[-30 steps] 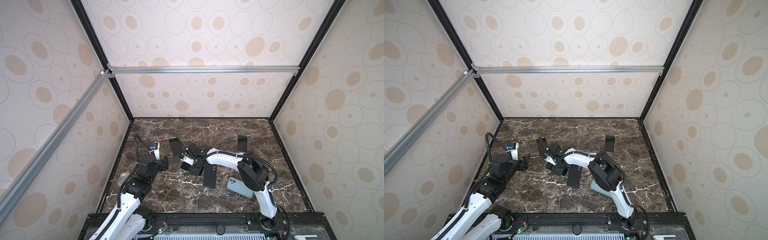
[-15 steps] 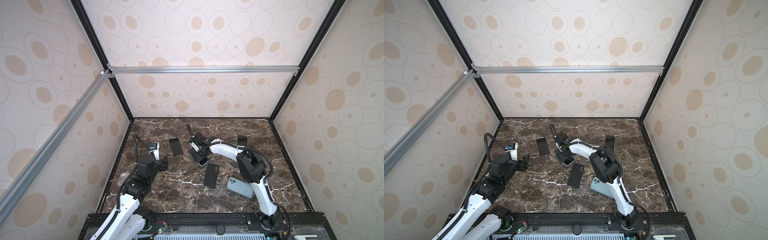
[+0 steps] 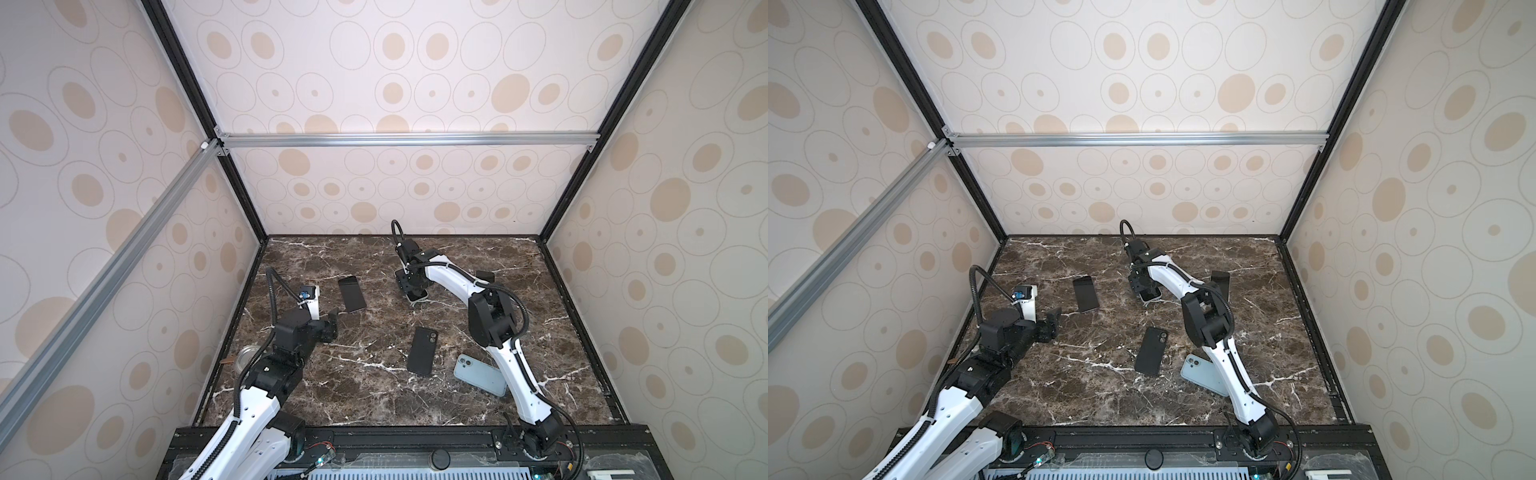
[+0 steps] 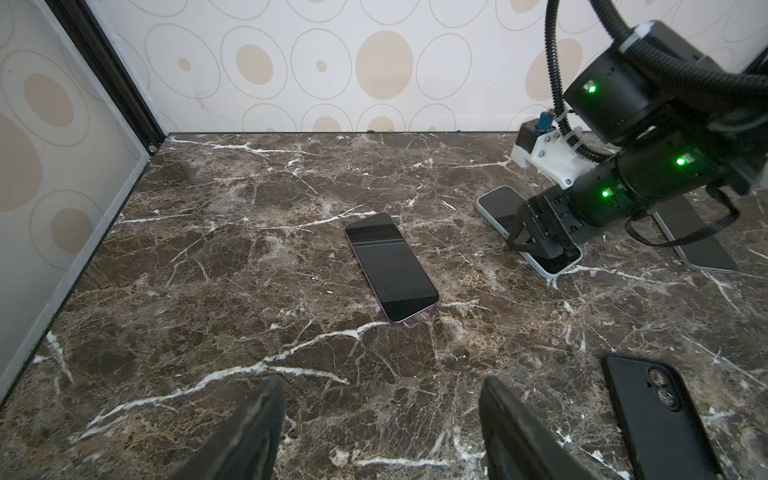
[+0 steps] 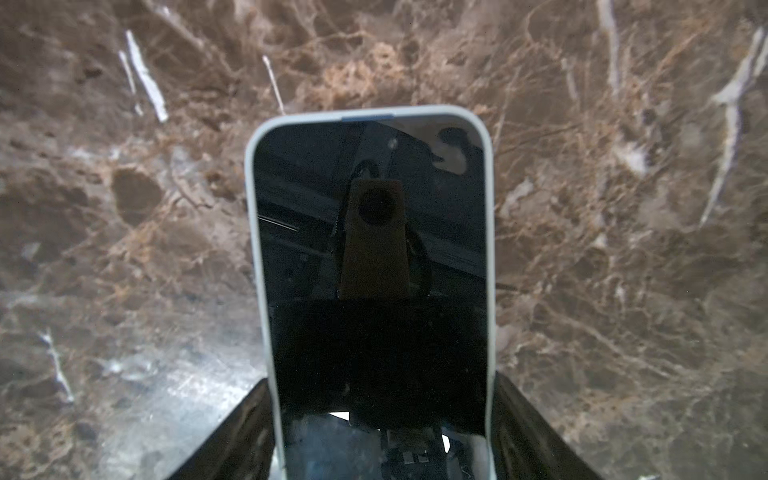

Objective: Put the phone into the phone case

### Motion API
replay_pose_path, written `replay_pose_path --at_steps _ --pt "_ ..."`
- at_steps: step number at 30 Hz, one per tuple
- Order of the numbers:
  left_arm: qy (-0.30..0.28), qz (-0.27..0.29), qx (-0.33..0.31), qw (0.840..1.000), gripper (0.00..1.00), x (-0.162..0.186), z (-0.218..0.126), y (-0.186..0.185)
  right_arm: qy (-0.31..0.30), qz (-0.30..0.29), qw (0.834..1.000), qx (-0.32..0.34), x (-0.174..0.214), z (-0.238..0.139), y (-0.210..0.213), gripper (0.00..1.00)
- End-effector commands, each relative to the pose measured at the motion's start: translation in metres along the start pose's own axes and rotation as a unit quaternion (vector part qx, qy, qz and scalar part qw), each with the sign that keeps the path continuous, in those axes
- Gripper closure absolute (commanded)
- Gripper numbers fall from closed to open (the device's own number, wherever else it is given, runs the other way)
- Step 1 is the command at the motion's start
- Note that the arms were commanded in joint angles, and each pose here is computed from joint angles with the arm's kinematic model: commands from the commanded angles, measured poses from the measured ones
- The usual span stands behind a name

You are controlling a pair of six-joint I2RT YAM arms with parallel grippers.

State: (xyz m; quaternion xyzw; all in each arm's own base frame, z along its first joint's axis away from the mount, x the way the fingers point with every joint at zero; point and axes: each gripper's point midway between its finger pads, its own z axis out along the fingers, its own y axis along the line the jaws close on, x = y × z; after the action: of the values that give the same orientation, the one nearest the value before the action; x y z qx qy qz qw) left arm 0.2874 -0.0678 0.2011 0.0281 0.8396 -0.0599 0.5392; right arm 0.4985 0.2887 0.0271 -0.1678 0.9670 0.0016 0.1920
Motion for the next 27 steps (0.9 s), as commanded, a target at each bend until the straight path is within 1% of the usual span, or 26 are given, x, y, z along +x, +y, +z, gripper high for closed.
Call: replay_pose_path --at_steps 1,5,8,11,12,15,18,21,27 --pt "-0.004 -0.005 0.004 1.0 0.26 -0.003 -0.002 -0.001 0.064 0.011 0.997 0.033 0.031 0.028 -0.012 0.34" --pt "-0.003 -0.005 0.007 1.0 0.26 -0.003 -0.002 -0.002 0.067 0.04 0.996 0.03 0.027 0.034 -0.02 0.33" --pt "-0.002 -0.005 0.011 1.0 0.26 -0.003 0.0 -0.003 0.065 0.049 0.996 0.027 0.025 0.037 -0.022 0.31" --pt "0.002 -0.005 0.014 1.0 0.26 -0.002 0.002 -0.005 0.06 0.045 0.997 0.016 0.019 0.033 -0.018 0.21" --pt "0.004 -0.004 0.015 1.0 0.26 -0.001 0.002 -0.005 0.058 0.044 0.997 0.014 0.017 0.031 -0.018 0.16" --pt "0.006 -0.004 0.015 1.0 0.26 0.0 0.003 -0.005 0.045 0.04 0.998 0.01 0.005 0.013 -0.018 0.07" --pt "0.005 -0.005 0.017 1.0 0.26 0.0 0.003 -0.006 0.025 0.038 0.999 0.007 -0.007 -0.009 -0.02 0.02" --pt "0.006 -0.005 0.019 1.0 0.26 0.0 0.003 -0.007 0.004 0.037 0.999 0.002 -0.019 -0.036 -0.021 0.0" --pt "0.007 -0.008 0.029 1.0 0.26 0.0 0.003 -0.01 -0.028 0.041 0.999 -0.002 -0.031 -0.091 -0.026 0.0"
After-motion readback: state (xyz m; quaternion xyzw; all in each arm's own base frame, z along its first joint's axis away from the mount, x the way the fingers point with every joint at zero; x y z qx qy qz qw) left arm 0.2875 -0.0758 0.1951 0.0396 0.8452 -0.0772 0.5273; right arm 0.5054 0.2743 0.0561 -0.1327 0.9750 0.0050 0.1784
